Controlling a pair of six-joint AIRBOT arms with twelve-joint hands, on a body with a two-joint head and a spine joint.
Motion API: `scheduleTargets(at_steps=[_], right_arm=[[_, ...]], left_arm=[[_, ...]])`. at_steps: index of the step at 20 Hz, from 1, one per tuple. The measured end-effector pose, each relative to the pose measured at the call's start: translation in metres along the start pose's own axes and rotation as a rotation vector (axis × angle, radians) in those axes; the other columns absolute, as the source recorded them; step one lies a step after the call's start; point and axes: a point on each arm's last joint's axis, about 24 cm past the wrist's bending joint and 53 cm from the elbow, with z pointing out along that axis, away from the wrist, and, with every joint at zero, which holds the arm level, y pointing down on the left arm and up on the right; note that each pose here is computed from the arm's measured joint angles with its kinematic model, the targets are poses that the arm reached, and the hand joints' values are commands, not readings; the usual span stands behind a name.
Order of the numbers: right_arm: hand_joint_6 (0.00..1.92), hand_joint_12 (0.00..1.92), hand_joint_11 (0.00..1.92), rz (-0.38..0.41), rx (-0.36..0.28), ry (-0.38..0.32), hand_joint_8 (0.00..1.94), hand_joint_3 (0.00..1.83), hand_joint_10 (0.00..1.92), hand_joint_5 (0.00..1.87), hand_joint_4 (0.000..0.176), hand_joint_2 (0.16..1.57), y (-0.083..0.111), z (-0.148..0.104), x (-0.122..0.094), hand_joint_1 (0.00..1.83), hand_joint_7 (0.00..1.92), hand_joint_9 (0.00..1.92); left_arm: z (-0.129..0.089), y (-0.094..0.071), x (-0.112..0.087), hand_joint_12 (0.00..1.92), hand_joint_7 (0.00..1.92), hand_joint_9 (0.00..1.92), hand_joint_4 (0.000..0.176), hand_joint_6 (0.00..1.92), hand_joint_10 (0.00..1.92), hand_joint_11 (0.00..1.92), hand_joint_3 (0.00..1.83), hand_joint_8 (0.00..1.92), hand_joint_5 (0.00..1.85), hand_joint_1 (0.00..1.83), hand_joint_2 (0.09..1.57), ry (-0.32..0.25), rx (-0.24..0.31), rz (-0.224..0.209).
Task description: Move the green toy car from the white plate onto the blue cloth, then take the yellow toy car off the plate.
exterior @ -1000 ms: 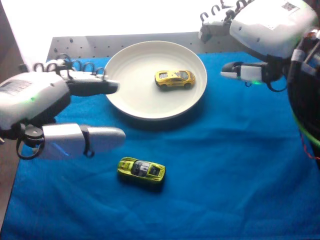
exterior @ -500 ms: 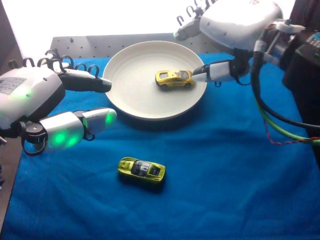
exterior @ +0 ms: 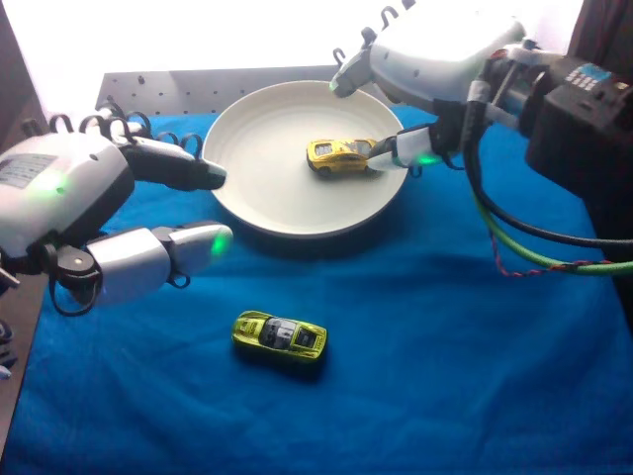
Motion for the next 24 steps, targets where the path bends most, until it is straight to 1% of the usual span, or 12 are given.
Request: scheduleTargets(at_steps=[1,2,6,9,10,12,13,16,18,19,20,24], right_arm=[[0.0,1.74,0.35,-0.001,0.002,0.004,0.56,0.0,1.1,0.73,0.0,0.96,-0.001,0.002,0.002,0.96,0.64,0.52],[0.0,1.82,0.31,-0.004,0.008,0.013,0.55,0.0,1.21,0.72,0.0,0.95,-0.003,0.004,0.004,0.92,0.64,0.46],[0.0,1.92,0.4,-0.008,0.025,0.04,1.14,0.0,1.61,0.75,0.0,0.94,-0.009,0.01,0.013,0.96,0.48,0.4],[0.0,1.63,0.23,-0.006,0.026,0.061,0.4,0.0,0.92,0.68,0.0,0.98,-0.007,0.016,0.022,0.97,0.61,0.46],[0.0,1.62,0.24,-0.005,0.023,0.068,0.29,0.0,0.9,0.66,0.0,0.98,-0.005,0.018,0.026,0.95,0.66,0.47],[0.0,1.72,0.34,-0.004,0.022,0.072,0.3,0.0,1.11,0.68,0.0,0.97,-0.003,0.02,0.028,0.96,0.76,0.51],[0.0,1.8,0.37,-0.006,0.024,0.071,0.48,0.0,1.25,0.69,0.0,0.97,-0.004,0.021,0.028,0.97,0.71,0.49],[0.0,1.62,0.28,-0.011,0.037,0.069,0.26,0.0,0.89,0.71,0.0,0.96,-0.011,0.022,0.027,0.97,0.68,0.49],[0.0,1.7,0.31,-0.013,0.044,0.071,0.23,0.0,1.01,0.73,0.0,0.95,-0.014,0.025,0.028,0.99,0.76,0.5],[0.0,1.68,0.32,-0.013,0.045,0.076,0.23,0.0,1.02,0.73,0.0,0.96,-0.014,0.026,0.03,1.0,0.78,0.52],[0.0,1.65,0.27,-0.012,0.046,0.085,0.2,0.0,0.96,0.71,0.0,0.97,-0.013,0.027,0.033,1.0,0.78,0.52],[0.0,1.66,0.28,-0.016,0.061,0.102,0.15,0.0,0.96,0.7,0.0,0.98,-0.02,0.028,0.036,1.03,0.78,0.5]], left_arm=[[0.0,0.0,0.0,1.68,0.75,0.39,0.047,0.02,0.96,0.15,0.0,0.13,0.81,0.43,1.19,-0.002,0.0,0.0],[0.0,0.0,-0.001,1.67,0.75,0.39,0.054,0.02,0.96,0.14,0.0,0.13,0.82,0.43,1.18,-0.005,-0.001,-0.001],[0.0,0.0,-0.002,1.74,0.75,0.38,0.048,0.02,1.02,0.11,0.0,0.16,0.83,0.46,1.19,-0.008,0.0,-0.001],[0.0,0.0,-0.002,1.79,0.6,0.36,0.012,0.01,1.17,0.12,0.0,0.6,0.85,0.51,1.19,-0.009,0.001,-0.002],[0.0,-0.001,-0.001,1.79,0.57,0.38,0.007,0.01,1.17,0.15,0.0,0.71,0.85,0.51,1.19,-0.009,0.002,-0.004],[0.0,-0.001,0.0,1.79,0.54,0.38,0.03,0.01,1.19,0.16,0.0,0.79,0.85,0.51,1.18,-0.008,0.001,-0.006],[0.0,-0.001,0.0,1.78,0.54,0.38,0.046,0.01,1.19,0.16,0.0,0.8,0.86,0.51,1.18,-0.006,0.002,-0.006],[0.0,-0.001,-0.001,1.77,0.53,0.36,0.059,0.01,1.16,0.12,0.0,0.78,0.86,0.5,1.18,-0.011,0.002,-0.007],[0.0,-0.001,-0.001,1.77,0.54,0.36,0.061,0.01,1.15,0.09,0.0,0.72,0.85,0.48,1.19,-0.013,0.003,-0.006],[0.0,-0.002,-0.001,1.74,0.57,0.38,0.04,0.01,1.11,0.11,0.0,0.67,0.85,0.49,1.2,-0.013,0.004,-0.007],[0.0,-0.001,-0.001,1.73,0.58,0.39,0.041,0.01,1.09,0.12,0.0,0.64,0.86,0.48,1.2,-0.014,0.004,-0.006],[0.0,-0.002,-0.002,1.62,0.63,0.43,0.075,0.01,0.92,0.15,0.0,0.5,0.87,0.49,1.2,-0.015,0.004,-0.007]])
